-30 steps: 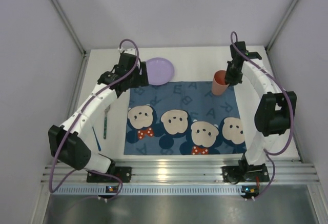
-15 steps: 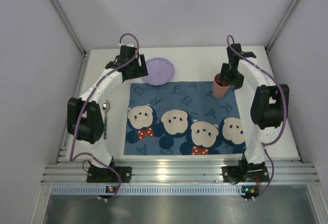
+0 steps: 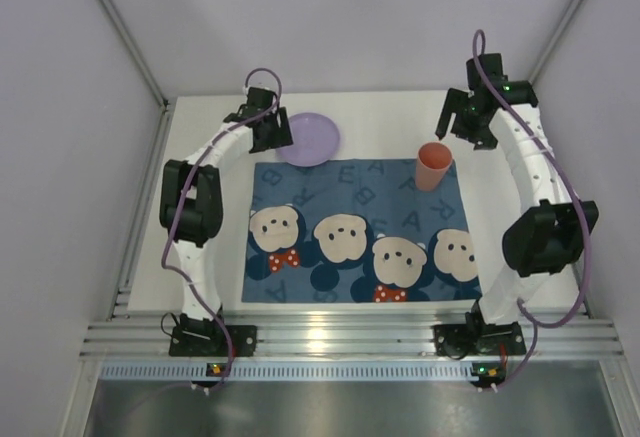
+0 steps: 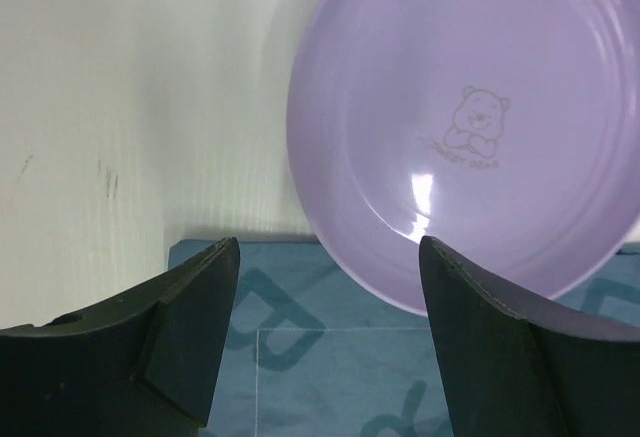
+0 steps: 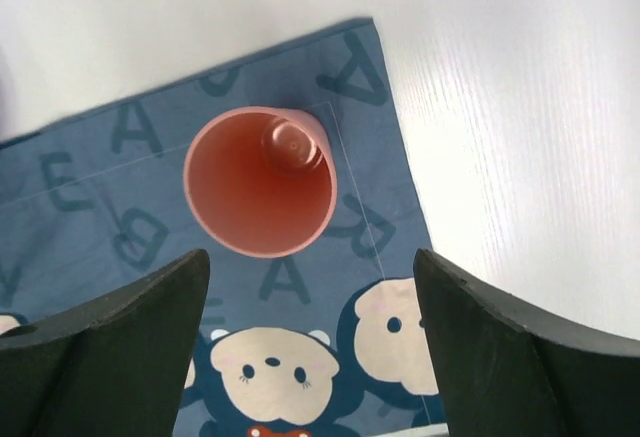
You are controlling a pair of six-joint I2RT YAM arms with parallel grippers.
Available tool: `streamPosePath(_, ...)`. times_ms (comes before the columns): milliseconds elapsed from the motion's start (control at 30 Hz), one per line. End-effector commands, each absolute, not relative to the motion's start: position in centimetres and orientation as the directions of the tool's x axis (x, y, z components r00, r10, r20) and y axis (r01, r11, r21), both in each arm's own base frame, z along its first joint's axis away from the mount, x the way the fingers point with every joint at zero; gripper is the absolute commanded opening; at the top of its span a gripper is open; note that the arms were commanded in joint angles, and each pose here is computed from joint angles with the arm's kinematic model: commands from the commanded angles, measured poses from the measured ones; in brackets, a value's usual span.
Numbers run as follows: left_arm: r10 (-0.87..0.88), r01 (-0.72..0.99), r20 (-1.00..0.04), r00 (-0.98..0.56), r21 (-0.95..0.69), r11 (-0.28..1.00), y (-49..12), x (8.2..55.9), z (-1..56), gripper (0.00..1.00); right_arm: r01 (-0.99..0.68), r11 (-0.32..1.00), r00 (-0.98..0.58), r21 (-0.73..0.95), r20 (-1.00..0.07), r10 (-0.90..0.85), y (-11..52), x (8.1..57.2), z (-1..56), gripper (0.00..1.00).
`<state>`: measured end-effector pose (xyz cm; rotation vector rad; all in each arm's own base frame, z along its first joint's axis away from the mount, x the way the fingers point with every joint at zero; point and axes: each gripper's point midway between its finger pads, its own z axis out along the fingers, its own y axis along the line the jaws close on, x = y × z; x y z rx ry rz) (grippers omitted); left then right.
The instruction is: Set the dinner table for one person
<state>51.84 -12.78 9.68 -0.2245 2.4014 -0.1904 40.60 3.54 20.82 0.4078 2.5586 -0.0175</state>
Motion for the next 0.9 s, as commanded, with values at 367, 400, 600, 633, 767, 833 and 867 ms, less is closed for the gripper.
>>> streamPosePath(367, -0.313, -0.14, -0.576, -0.755, -0.324, 0.936, -14.1, 57.0, 5.6, 0.36, 0.326, 0.945, -0.808, -0.027, -0.526, 0.263, 0.0, 31.5, 22.0, 0.84)
streamPosePath(400, -0.317, -0.146, -0.572, -0.757, -0.324, 0.935, -14.1, 57.1, 5.6, 0.34, 0.327, 0.945, -0.805, -0.027, -0.532, 0.263, -0.2, 30.8, 22.0, 0.84)
streamPosePath(600, -0.324, -0.154, -0.562, -0.761, -0.329, 0.932, -14.2, 57.3, 5.6, 0.0, 0.334, 0.942, -0.797, -0.024, -0.541, 0.269, -0.9, 27.7, 21.3, 0.84)
streamPosePath(633, -0.328, -0.153, -0.567, -0.756, -0.334, 0.93, -14.3, 57.4, 6.2, 0.0, 0.33, 0.944, -0.798, -0.022, -0.541, 0.266, -0.8, 27.4, 21.3, 0.84)
streamPosePath(767, -0.339, -0.126, -0.604, -0.721, -0.366, 0.922, -14.5, 57.4, 10.1, 0.0, 0.316, 0.948, -0.775, 0.017, -0.573, 0.268, -0.5, 26.3, 22.6, 0.84)
streamPosePath(833, -0.349, -0.103, -0.626, -0.697, -0.394, 0.913, -14.8, 57.2, 13.0, 0.0, 0.318, 0.948, -0.767, 0.018, -0.583, 0.268, -0.6, 25.9, 23.0, 0.84)
streamPosePath(867, -0.351, -0.089, -0.632, -0.691, -0.407, 0.909, -15.0, 57.1, 14.0, 0.0, 0.322, 0.946, -0.756, 0.02, -0.597, 0.27, -0.8, 25.5, 23.5, 0.84)
